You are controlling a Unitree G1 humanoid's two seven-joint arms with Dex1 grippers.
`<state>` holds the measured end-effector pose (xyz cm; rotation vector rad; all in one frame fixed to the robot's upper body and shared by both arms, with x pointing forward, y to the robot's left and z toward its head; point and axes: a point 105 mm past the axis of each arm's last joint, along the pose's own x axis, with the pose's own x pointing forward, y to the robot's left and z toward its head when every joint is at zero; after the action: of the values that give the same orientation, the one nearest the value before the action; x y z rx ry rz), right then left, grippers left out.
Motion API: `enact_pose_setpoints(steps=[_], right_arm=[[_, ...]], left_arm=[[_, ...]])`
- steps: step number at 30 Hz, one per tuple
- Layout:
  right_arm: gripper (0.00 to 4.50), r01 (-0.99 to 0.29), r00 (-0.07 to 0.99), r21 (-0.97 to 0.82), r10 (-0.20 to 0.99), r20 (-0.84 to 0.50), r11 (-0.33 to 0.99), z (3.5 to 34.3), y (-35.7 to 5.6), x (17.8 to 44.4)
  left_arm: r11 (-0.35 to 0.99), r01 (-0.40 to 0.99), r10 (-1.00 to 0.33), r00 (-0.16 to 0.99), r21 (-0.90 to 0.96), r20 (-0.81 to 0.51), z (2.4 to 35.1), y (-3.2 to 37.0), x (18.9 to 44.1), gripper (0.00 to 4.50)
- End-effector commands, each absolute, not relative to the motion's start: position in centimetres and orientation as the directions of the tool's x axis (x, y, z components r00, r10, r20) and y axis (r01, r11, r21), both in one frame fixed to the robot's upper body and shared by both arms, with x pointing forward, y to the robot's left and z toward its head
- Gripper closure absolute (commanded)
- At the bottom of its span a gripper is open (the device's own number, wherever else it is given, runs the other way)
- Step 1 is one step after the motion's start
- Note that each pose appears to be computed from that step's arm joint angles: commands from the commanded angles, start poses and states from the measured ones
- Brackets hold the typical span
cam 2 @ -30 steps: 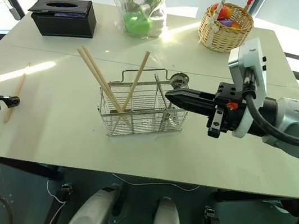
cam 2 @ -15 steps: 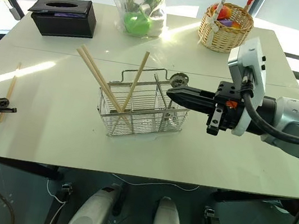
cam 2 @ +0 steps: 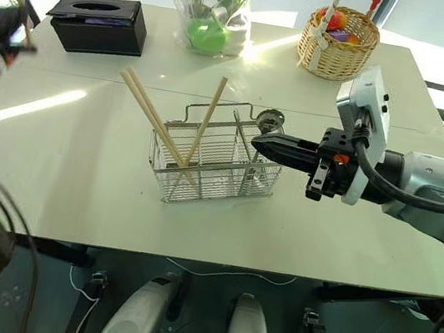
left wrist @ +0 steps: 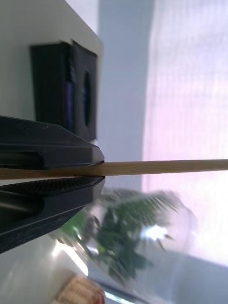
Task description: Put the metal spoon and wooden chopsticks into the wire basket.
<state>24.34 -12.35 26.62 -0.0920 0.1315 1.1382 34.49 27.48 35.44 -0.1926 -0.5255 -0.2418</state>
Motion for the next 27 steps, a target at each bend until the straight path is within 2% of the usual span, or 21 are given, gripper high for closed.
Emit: enact_pose_setpoints(steps=[1,4,6,15,21,27], right_arm=[[4.5,-0.896,0.443,-0.037,0.889,-0.116,0.442,27.3,-13.0,24.4],[4.5,-0.885,0.465,-0.027,0.878,-0.115,0.465,26.9,-13.4,24.5],[4.5,-0.88,0.474,-0.029,0.873,-0.113,0.474,26.8,-13.6,24.4],[4.5,-0.889,0.458,-0.033,0.884,-0.094,0.457,27.2,-12.4,23.0],[4.5,-0.884,0.467,-0.022,0.879,-0.094,0.467,27.0,-12.3,23.1],[4.5,-0.882,0.471,-0.022,0.878,-0.09,0.471,27.0,-12.2,23.3]], left_arm=[[0.839,0.54,-0.36,0.644,-0.068,0.675,39.7,23.6,31.8,4.45],[0.695,0.718,-0.47,0.496,-0.041,0.73,41.5,21.0,30.4,4.45],[0.601,0.798,-0.543,0.439,-0.033,0.716,41.2,19.4,30.0,4.45],[0.334,0.929,-0.689,0.355,-0.159,0.632,35.7,15.2,31.0,4.45],[0.278,0.937,-0.731,0.349,-0.212,0.587,33.1,13.5,32.1,4.45],[0.254,0.944,-0.786,0.328,-0.21,0.523,30.9,12.0,31.9,4.45]])
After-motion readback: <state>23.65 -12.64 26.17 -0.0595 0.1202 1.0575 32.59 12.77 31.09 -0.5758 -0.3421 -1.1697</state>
